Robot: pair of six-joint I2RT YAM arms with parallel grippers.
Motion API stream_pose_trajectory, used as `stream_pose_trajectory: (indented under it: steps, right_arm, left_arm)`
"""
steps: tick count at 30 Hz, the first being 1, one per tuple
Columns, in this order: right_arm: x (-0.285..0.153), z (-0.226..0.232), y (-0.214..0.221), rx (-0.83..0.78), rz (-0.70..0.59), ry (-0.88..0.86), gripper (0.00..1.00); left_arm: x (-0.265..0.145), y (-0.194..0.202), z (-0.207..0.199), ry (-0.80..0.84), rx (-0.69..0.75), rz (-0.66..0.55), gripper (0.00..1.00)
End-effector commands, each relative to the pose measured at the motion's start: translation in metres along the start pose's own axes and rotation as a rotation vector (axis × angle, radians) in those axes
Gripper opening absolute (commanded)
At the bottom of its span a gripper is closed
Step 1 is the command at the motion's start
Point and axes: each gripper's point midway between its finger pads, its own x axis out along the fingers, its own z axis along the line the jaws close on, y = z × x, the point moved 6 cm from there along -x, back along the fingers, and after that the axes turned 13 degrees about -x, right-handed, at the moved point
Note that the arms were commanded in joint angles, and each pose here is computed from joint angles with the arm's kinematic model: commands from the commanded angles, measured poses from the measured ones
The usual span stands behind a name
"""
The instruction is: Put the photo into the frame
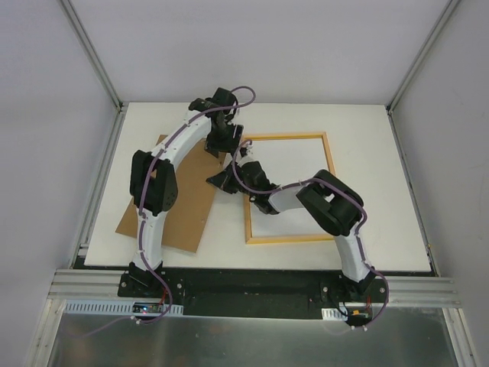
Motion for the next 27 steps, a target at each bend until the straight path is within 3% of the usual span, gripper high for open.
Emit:
stream_pose_trajectory:
  steps: [1, 3, 10, 15, 21, 27]
  right_arm:
    - [-0.023, 0.023, -0.038, -0.085, -0.097, -0.030, 0.01]
    - [-0.034, 0.030, -0.047, -0.093, -0.097, -0.032, 0.01]
    - [-0.099, 0.040, -0.088, -0.122, -0.091, 0.055, 0.00]
    - [-0.185, 0.042, -0.130, -0.172, -0.115, 0.195, 0.00]
    - [-0.295, 0.051, -0.164, -0.245, -0.216, 0.351, 0.00]
    - [-0.374, 0.062, -0.185, -0.277, -0.294, 0.450, 0.00]
  left_arm:
    - [-0.095, -0.017, -0.022, 0.088, 0.005, -0.202, 0.68]
    - [-0.130, -0.023, -0.024, 0.124, -0.022, -0.284, 0.72]
    - [-0.246, -0.018, -0.014, 0.248, -0.156, -0.552, 0.73]
    - [-0.289, -0.001, 0.003, 0.289, -0.251, -0.679, 0.68]
    - [-0.266, 0.012, 0.022, 0.240, -0.357, -0.682, 0.58]
    - [-0.206, 0.014, 0.031, 0.199, -0.420, -0.564, 0.50]
